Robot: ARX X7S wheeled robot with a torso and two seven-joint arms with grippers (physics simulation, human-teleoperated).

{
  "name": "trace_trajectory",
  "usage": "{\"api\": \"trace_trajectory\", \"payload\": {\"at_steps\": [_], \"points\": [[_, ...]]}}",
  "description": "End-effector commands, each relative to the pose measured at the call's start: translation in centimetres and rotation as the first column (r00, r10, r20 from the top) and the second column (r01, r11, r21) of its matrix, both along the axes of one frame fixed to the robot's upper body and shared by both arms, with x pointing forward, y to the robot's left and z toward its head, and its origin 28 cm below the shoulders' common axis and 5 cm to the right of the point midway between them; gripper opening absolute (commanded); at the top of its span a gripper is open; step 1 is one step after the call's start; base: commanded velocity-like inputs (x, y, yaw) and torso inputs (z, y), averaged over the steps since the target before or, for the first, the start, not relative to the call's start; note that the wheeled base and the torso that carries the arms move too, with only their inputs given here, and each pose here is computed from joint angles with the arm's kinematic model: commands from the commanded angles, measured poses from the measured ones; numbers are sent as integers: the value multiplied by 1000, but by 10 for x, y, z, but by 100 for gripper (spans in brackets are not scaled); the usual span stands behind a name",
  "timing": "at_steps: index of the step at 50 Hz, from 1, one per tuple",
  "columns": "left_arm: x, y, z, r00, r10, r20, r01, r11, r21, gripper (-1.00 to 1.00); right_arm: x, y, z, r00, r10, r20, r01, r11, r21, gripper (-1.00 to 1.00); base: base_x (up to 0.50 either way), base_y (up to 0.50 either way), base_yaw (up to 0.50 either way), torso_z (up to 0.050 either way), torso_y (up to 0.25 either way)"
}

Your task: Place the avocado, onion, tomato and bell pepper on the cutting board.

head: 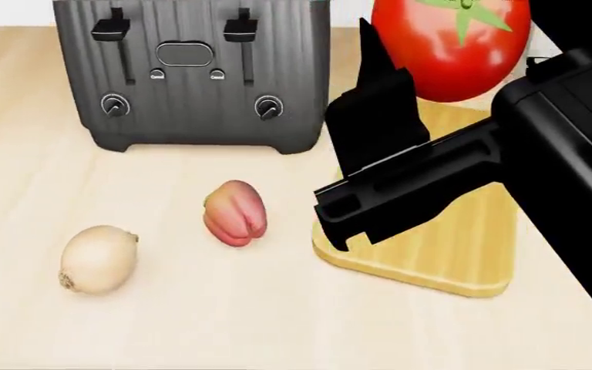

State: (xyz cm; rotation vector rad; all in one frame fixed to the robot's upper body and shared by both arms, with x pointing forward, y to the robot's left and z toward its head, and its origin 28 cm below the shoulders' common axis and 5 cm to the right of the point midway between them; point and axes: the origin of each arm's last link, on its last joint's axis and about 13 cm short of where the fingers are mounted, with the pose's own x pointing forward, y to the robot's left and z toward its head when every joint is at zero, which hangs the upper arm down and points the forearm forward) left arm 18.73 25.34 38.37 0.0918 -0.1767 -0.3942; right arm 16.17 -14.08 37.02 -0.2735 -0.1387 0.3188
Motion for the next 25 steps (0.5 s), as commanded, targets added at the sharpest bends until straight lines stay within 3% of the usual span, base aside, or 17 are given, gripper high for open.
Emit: {"api": "trace_trajectory", "payload": {"at_steps": [1, 16, 25], "points": [[-3, 1, 1, 1000, 9, 4, -9, 1000, -17, -100, 1, -1, 0, 1000, -7, 18, 8, 1000, -7, -100, 0, -332, 0, 0, 0], [-3, 2, 1, 1000, 11, 10, -11, 1000, -20, -100, 1, -1, 0, 1000, -8, 16, 8, 1000, -6, -100, 0, -329, 0, 0, 1], [0, 4, 2, 999, 29, 18, -29, 999, -20, -100, 4, -10, 1, 997, -67, 35, 67, 998, 5, -100, 0, -20, 0, 2, 0]]}}
